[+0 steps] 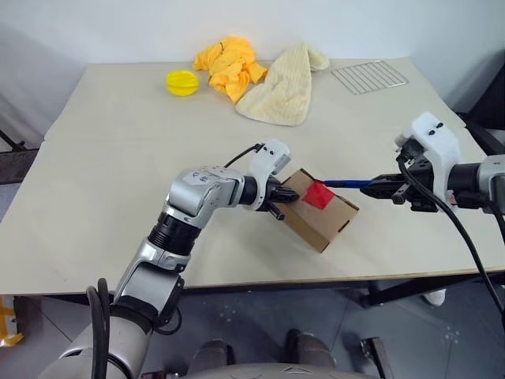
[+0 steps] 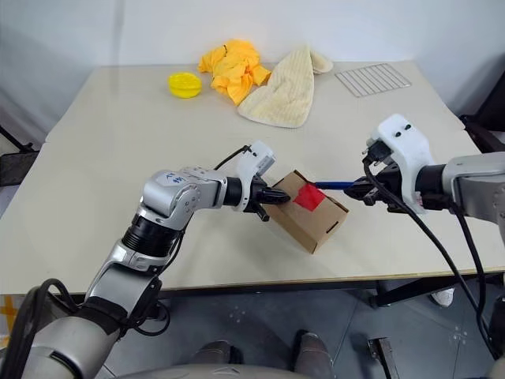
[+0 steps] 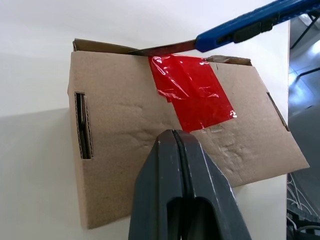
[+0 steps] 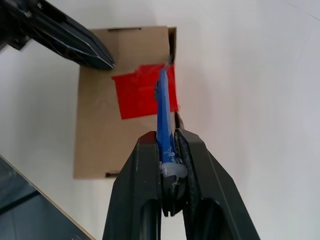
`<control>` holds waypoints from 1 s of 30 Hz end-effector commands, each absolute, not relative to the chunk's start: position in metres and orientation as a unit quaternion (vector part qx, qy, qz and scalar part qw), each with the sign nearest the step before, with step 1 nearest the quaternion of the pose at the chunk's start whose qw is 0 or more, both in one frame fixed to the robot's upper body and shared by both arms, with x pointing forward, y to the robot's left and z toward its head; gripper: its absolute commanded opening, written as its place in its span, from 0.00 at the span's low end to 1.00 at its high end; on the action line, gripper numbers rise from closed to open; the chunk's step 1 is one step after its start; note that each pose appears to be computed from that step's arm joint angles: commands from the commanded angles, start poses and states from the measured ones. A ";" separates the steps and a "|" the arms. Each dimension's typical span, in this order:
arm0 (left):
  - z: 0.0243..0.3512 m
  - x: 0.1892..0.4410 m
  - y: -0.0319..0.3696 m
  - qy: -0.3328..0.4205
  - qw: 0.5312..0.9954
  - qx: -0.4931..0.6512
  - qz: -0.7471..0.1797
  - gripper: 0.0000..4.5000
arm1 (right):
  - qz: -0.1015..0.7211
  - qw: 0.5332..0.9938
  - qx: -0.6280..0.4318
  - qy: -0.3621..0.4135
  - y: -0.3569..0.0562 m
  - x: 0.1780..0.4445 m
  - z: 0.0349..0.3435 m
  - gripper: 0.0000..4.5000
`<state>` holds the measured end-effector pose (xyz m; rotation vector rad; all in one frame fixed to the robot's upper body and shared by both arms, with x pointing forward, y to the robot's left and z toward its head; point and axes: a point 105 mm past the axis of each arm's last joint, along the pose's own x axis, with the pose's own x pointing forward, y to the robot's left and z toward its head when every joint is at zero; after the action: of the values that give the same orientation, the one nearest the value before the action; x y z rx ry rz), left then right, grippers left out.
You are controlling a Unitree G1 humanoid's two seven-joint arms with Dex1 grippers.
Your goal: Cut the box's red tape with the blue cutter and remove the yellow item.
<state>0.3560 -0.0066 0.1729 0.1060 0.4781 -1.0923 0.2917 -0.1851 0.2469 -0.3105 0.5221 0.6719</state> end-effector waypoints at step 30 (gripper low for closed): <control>0.146 0.366 -0.003 0.243 0.835 0.085 -0.487 0.00 | 0.350 0.870 -0.175 0.300 -0.166 0.344 0.227 0.03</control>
<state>0.3688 -0.0034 0.1686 0.1639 0.4320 -1.0333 0.3408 -0.1701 0.2432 -0.3532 0.5718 0.7299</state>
